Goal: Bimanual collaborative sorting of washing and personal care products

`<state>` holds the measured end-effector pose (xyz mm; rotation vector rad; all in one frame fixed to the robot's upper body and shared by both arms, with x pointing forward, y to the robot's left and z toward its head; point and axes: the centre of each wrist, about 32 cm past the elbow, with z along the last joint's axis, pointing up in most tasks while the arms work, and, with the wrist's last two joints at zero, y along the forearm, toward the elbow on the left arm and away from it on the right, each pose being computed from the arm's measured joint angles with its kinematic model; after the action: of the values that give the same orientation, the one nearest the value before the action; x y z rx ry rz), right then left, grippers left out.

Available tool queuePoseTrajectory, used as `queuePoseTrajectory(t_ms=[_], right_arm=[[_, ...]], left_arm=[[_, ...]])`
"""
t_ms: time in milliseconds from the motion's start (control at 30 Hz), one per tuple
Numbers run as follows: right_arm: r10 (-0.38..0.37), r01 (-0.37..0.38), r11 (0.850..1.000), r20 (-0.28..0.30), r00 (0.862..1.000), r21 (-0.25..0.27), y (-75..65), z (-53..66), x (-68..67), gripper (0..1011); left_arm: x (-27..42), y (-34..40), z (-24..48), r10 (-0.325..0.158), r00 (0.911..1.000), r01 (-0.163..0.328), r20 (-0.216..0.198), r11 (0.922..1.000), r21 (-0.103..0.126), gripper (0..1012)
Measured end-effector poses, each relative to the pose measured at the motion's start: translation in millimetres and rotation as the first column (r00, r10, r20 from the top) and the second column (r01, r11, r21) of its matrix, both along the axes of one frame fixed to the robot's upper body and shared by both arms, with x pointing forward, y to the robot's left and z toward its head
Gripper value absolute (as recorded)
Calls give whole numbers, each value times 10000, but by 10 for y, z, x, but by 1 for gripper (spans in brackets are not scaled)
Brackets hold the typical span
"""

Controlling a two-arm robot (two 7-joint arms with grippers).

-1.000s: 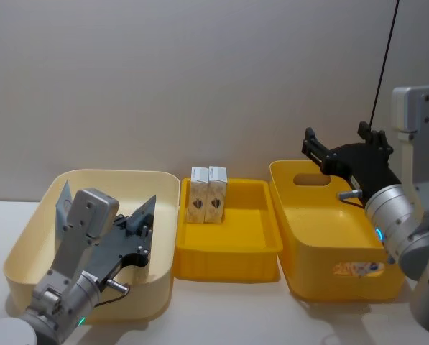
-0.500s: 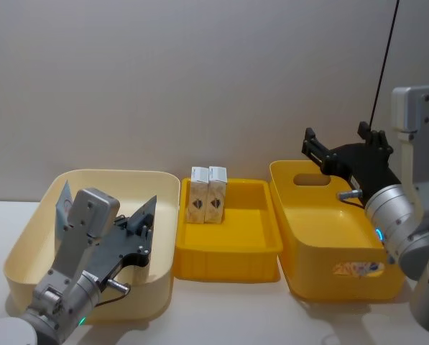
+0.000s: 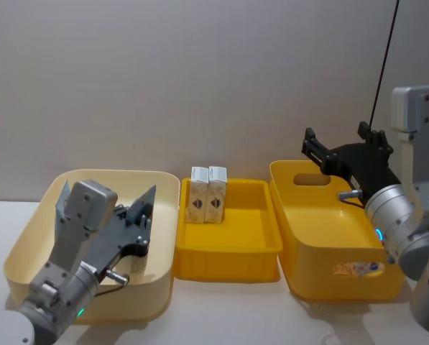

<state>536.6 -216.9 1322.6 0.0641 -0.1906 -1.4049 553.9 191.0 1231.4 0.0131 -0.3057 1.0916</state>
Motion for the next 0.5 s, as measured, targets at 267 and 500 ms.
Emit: queuePoseTrajectory(t_ms=[267,500], right_arm=[[0,0,10000,1,10000,0,0,0,0,1001],[5,-5,10000,-1,10000,-6,0,0,2,1002]], left_arm=[[10,2,177,-111,9966,115,813,9999,-42,140],[11,-9,430,-345,9832,364,1792,9993,-73,139]])
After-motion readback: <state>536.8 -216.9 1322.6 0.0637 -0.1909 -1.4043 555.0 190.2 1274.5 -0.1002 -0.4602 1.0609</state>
